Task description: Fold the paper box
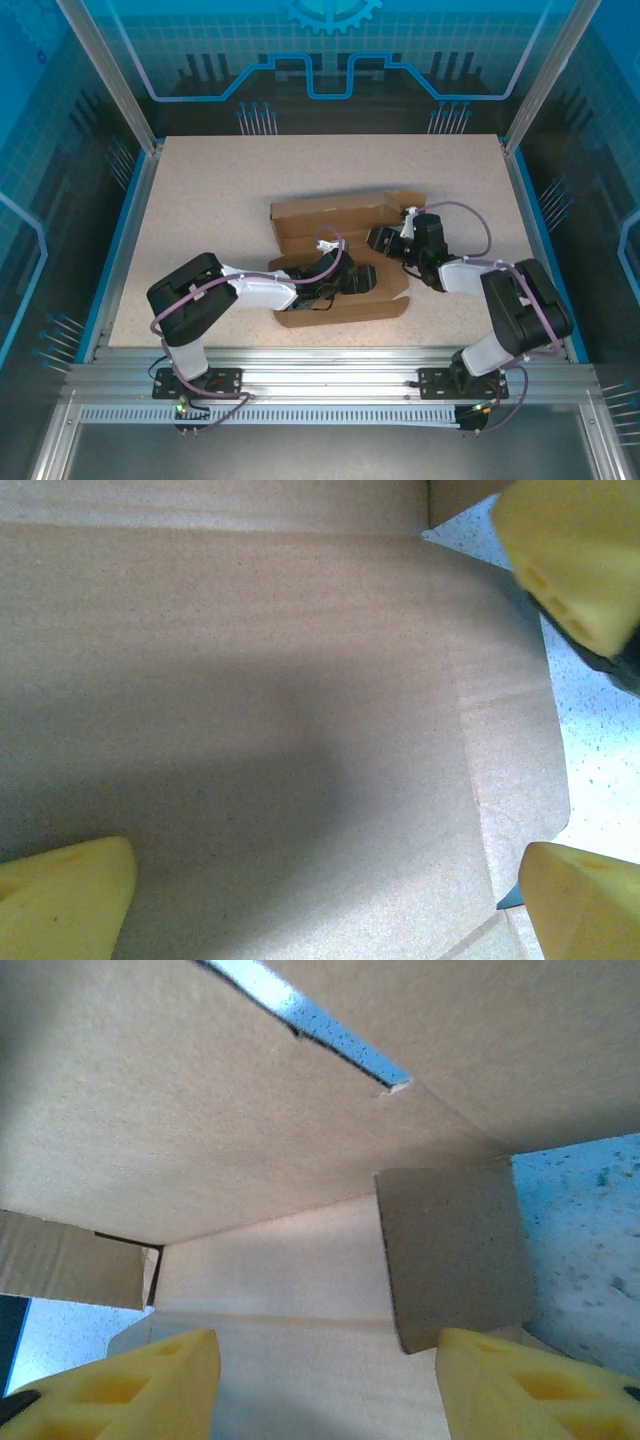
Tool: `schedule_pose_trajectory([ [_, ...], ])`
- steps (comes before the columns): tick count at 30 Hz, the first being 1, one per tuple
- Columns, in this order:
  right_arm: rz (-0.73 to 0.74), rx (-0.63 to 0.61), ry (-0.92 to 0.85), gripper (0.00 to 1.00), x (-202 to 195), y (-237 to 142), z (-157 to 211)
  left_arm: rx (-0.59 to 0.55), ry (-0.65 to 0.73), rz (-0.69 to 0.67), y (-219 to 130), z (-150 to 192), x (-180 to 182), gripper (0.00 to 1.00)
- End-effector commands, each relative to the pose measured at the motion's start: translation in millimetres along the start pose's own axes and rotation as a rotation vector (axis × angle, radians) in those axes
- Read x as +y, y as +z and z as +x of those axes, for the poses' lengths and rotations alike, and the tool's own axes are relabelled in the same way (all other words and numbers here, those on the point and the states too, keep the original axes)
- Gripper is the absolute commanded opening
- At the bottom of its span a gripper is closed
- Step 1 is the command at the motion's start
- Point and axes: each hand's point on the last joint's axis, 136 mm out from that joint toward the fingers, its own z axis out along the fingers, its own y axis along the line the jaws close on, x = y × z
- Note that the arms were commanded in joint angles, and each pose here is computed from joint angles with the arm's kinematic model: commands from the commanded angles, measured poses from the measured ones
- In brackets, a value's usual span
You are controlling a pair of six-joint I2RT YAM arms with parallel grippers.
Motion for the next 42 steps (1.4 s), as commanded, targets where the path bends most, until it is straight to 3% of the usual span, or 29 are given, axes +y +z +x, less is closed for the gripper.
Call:
schedule_pose_trajectory([
  [1,0.019,0.039,-0.064,0.6,-5,-20,11,0.107,-0.012,-0.051,9,36,22,0.99],
  [8,0.093,0.08,-0.1,0.63,-11,-54,20,0.087,-0.008,-0.025,12,31,16,0.99],
  [19,0.128,0.034,-0.181,0.66,3,-103,-2,0.07,0.007,0.013,5,22,5,0.99],
  [33,0.187,-0.02,-0.323,0.7,38,-146,-78,0.062,0.087,0.086,-19,0,-8,0.99],
  [42,0.32,0.054,-0.357,0.8,23,-125,-136,0.077,0.153,0.07,-16,0,-2,0.99],
])
